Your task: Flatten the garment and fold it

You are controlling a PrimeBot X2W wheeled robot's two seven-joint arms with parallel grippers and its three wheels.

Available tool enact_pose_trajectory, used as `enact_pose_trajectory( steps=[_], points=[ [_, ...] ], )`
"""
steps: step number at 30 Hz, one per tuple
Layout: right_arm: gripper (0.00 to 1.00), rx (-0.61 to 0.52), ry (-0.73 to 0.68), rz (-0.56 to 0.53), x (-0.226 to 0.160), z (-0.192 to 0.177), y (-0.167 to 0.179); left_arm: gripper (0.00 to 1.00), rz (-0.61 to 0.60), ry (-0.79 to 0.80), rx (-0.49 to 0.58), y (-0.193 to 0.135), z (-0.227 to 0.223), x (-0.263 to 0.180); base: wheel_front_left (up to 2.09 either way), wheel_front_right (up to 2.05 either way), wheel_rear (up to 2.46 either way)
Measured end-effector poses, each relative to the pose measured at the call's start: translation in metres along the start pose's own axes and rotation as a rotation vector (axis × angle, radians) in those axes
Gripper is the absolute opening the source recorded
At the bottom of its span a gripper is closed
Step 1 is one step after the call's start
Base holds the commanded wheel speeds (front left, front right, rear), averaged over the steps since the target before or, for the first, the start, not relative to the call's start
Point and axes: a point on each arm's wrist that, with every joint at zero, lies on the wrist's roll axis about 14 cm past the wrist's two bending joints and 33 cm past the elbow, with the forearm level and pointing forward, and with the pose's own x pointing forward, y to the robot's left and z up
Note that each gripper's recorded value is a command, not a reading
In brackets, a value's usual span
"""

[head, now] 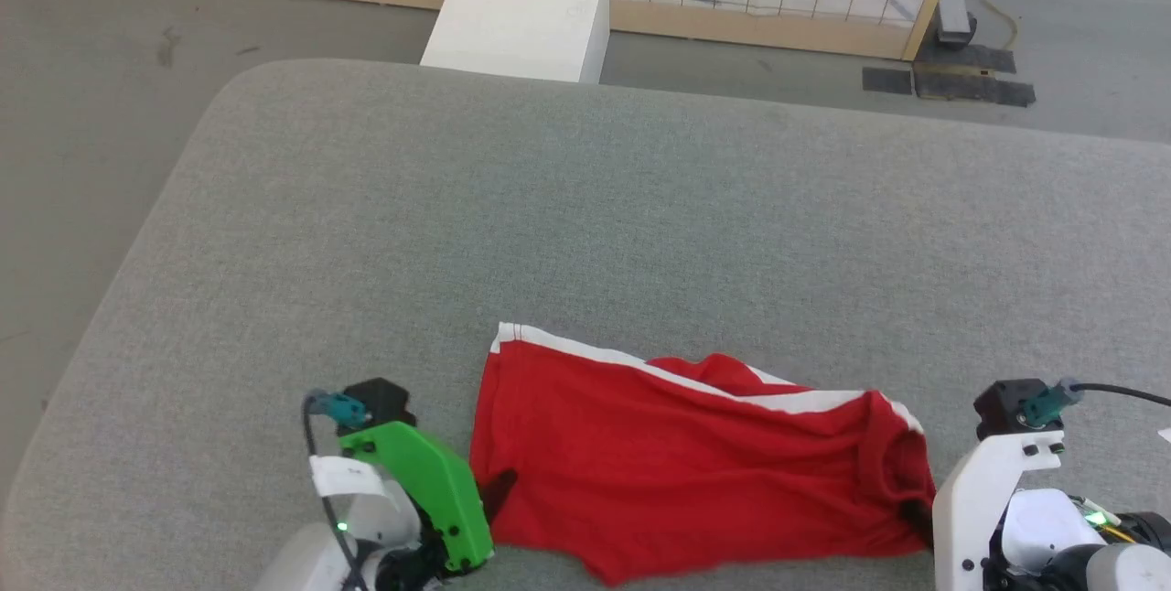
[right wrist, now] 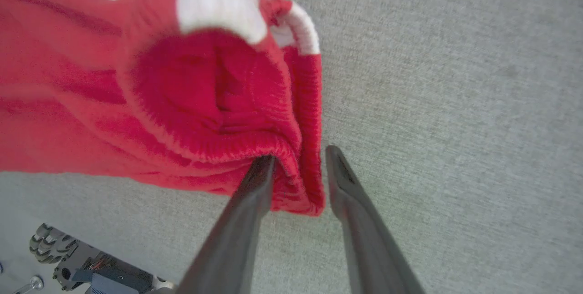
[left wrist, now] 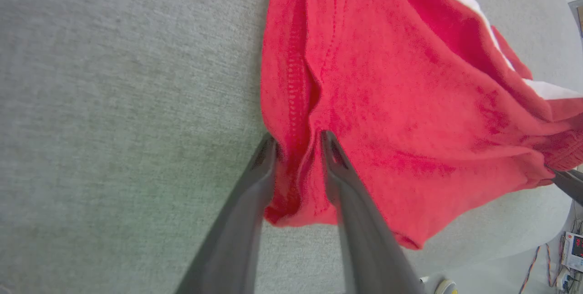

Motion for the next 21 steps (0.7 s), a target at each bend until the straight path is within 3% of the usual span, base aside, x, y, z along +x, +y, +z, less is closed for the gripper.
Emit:
enact_pose_trajectory(
  steps=[9, 21],
  points=[
    [1.0, -0.006, -0.078, 0.017, -0.013, 0.011, 0.003, 1.0, 0.012, -0.173, 0.01, 0.008, 0.039, -0.019, 0.0, 0.0, 0.0],
    [1.0, -0.006, -0.241, 0.006, -0.028, 0.039, 0.0, 1.0, -0.011, -0.844, 0.217, 0.01, 0.134, -0.072, 0.0, 0.0, 0.0]
  ],
)
